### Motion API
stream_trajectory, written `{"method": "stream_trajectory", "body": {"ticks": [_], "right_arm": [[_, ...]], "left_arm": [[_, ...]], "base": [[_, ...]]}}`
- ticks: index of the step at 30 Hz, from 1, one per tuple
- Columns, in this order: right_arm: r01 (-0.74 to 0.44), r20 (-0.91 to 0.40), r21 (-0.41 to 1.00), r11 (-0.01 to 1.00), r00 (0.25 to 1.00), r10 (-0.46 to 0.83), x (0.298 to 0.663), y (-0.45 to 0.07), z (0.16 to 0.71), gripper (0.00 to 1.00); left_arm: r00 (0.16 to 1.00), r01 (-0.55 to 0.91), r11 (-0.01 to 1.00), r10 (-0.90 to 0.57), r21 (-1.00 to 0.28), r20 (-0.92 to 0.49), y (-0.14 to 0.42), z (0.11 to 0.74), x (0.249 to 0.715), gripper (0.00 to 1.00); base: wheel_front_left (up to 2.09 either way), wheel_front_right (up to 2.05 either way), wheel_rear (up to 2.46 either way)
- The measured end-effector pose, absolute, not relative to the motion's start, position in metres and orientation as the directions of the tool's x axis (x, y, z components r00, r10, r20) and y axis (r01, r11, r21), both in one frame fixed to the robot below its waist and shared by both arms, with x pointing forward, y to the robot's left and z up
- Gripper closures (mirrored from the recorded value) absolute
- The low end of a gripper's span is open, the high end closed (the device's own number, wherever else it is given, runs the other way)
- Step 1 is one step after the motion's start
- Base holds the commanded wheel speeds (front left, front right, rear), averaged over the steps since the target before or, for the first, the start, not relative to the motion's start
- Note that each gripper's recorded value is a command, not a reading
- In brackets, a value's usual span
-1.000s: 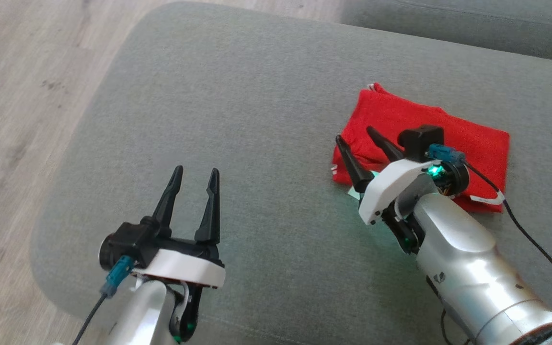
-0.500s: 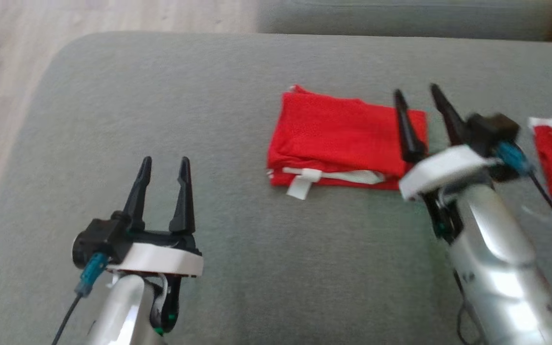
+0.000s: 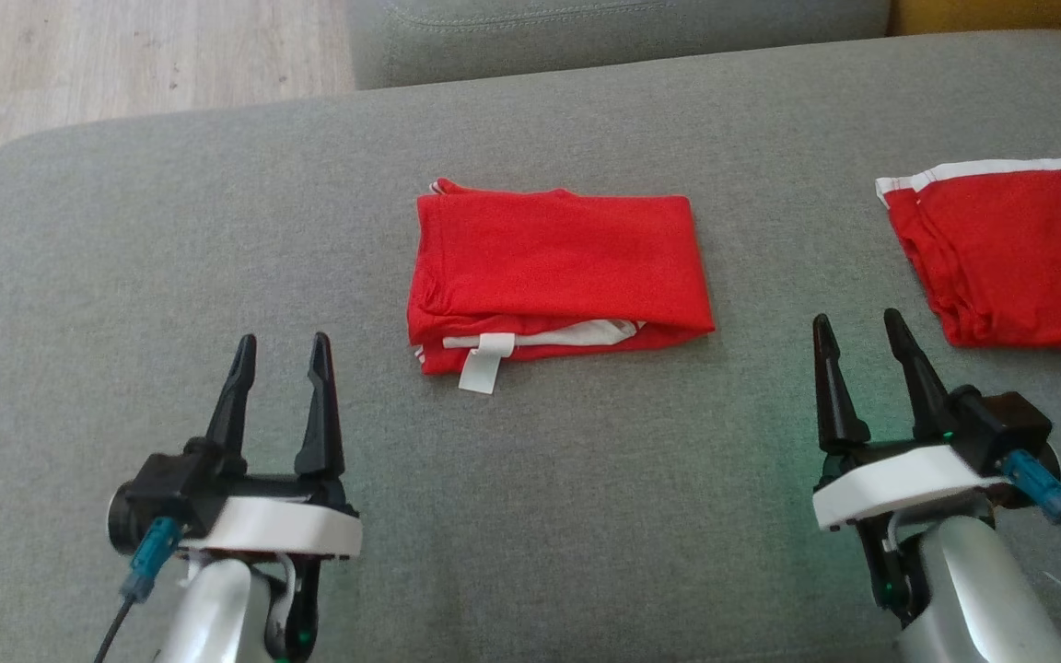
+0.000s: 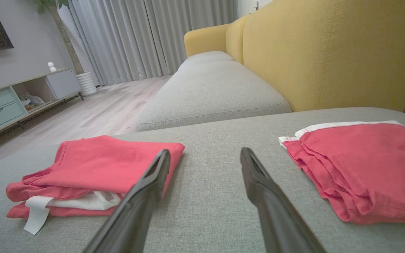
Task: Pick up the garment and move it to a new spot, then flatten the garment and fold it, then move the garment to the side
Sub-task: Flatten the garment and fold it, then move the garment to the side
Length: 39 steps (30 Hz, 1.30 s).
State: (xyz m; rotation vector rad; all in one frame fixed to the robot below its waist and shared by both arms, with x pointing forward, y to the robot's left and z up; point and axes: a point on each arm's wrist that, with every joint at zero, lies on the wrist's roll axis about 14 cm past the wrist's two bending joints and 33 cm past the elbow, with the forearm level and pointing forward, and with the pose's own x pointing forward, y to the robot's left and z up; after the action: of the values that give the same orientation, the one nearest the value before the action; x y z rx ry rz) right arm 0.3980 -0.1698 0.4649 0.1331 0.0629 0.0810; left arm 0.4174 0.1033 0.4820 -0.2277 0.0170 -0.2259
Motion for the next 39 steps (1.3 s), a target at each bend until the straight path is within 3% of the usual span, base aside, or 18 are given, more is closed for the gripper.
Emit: {"method": "stream_trajectory", "body": {"ticks": [10, 17, 26, 34, 35, 36, 37, 39], "right_arm": [[-0.113, -0.065, 0.118, 0.987, 0.99, 0.121, 0.411, -0.157, 0.461, 0.0], [-0.157, -0.123, 0.098, 0.983, 0.978, 0.169, 0.457, -0.139, 0.456, 0.0], [-0.177, -0.423, 0.151, 0.973, 0.878, 0.225, 0.484, -0.107, 0.385, 0.0], [-0.25, -0.513, 0.132, 0.959, 0.811, 0.282, 0.488, -0.084, 0.366, 0.0], [-0.255, -0.517, 0.126, 0.959, 0.808, 0.283, 0.489, -0.084, 0.366, 0.03], [-0.261, -0.52, 0.118, 0.958, 0.806, 0.283, 0.489, -0.084, 0.366, 0.57], [-0.261, -0.52, 0.118, 0.958, 0.806, 0.283, 0.489, -0.084, 0.366, 1.0], [-0.271, -0.511, 0.099, 0.957, 0.812, 0.283, 0.49, -0.084, 0.369, 1.0]], "left_arm": [[0.977, 0.204, 0.953, -0.212, -0.224, -0.011, 0.112, 0.474, 0.415, 0.0], [0.983, 0.175, 0.96, -0.184, -0.219, -0.022, 0.124, 0.47, 0.42, 0.0], [0.99, 0.101, 0.971, -0.119, -0.219, -0.072, 0.149, 0.456, 0.411, 0.0], [0.993, 0.061, 0.975, -0.08, -0.216, -0.081, 0.161, 0.454, 0.406, 0.0], [0.994, 0.059, 0.975, -0.079, -0.215, -0.081, 0.161, 0.454, 0.406, 0.0], [0.994, 0.058, 0.975, -0.077, -0.215, -0.081, 0.161, 0.454, 0.406, 0.0], [0.994, 0.058, 0.975, -0.077, -0.215, -0.081, 0.161, 0.454, 0.406, 0.0], [0.994, 0.062, 0.975, -0.08, -0.215, -0.079, 0.159, 0.455, 0.407, 0.0]], "base": [[0.0, 0.0, 0.0], [0.0, 0.0, 0.0], [0.0, 0.0, 0.0], [0.0, 0.0, 0.0], [0.0, 0.0, 0.0], [0.0, 0.0, 0.0], [0.0, 0.0, 0.0], [0.0, 0.0, 0.0]]}}
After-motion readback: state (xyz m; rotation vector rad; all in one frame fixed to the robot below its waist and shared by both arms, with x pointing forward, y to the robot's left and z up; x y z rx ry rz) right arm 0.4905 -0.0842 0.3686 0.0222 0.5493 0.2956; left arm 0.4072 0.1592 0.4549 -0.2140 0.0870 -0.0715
